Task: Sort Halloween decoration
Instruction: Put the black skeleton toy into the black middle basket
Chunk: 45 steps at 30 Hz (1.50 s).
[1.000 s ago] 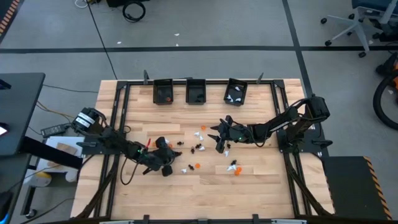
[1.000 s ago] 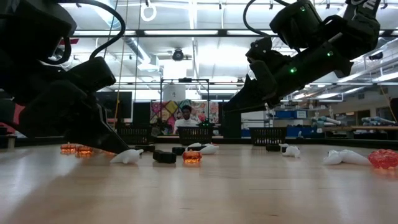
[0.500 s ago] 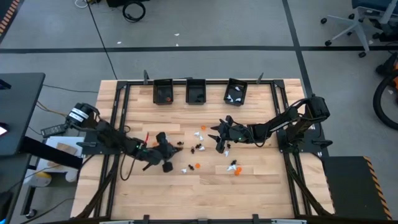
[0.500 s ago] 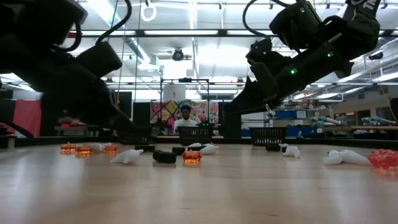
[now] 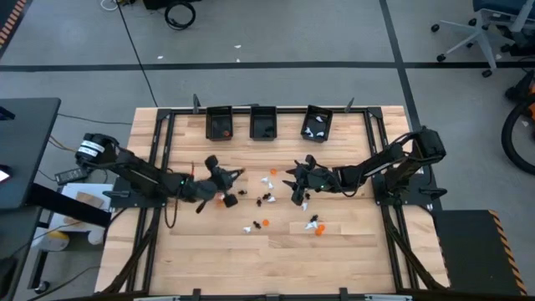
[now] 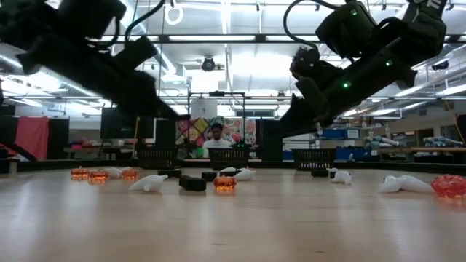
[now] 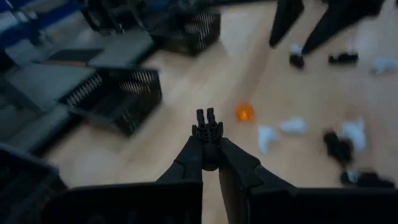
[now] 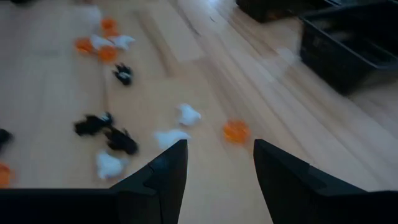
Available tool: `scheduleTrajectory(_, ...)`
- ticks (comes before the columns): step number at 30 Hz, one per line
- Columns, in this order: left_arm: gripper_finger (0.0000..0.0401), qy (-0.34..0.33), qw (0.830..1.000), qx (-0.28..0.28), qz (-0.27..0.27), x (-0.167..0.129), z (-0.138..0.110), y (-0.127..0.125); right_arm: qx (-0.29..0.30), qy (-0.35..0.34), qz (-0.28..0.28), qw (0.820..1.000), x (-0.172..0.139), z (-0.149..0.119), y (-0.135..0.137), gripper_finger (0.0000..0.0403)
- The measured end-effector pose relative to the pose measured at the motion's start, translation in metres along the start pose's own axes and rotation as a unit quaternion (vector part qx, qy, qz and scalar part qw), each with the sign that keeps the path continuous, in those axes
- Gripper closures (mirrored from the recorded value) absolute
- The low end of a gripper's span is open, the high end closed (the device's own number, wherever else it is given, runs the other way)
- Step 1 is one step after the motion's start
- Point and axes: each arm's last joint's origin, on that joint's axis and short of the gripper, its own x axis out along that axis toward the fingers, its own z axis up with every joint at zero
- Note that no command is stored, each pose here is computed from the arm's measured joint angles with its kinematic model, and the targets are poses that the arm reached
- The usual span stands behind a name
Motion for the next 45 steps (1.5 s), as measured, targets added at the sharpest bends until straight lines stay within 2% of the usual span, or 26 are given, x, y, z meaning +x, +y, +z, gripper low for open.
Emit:
scheduleTrajectory(5,0.038,-0.023,0.999,-0.015,-0.027,0.017,0.01,0.017,0.023,0.038,-0.044,0.998,-0.019,0.006,-0.011,0.0214)
scheduleTrajectory(13,0.038,-0.025,0.998,-0.061,-0.006,0.049,0.025,0.062,0.059,0.046,-0.116,0.99,-0.05,0.015,-0.027,0.0214)
scheduleTrajectory(20,0.038,-0.027,0.995,-0.088,0.024,0.083,0.041,0.097,0.052,0.042,-0.117,0.991,-0.051,0.017,-0.027,0.0214)
scheduleTrajectory(27,0.038,0.02,0.994,-0.085,0.068,0.137,0.043,0.121,0.041,0.039,-0.114,0.992,-0.051,0.017,-0.026,0.0214)
scheduleTrajectory(36,0.0379,0.115,0.987,-0.11,0.04,0.19,0.042,0.145,0.033,0.036,-0.111,0.993,-0.052,0.017,-0.023,0.0214)
scheduleTrajectory(40,0.0359,0.138,0.982,-0.129,0.025,0.201,0.048,0.149,0.03,0.035,-0.111,0.993,-0.052,0.018,-0.023,0.0214)
scheduleTrajectory(45,0.0312,0.159,0.979,-0.124,0.023,0.204,0.051,0.149,0.03,0.034,-0.109,0.993,-0.053,0.017,-0.022,0.0214)
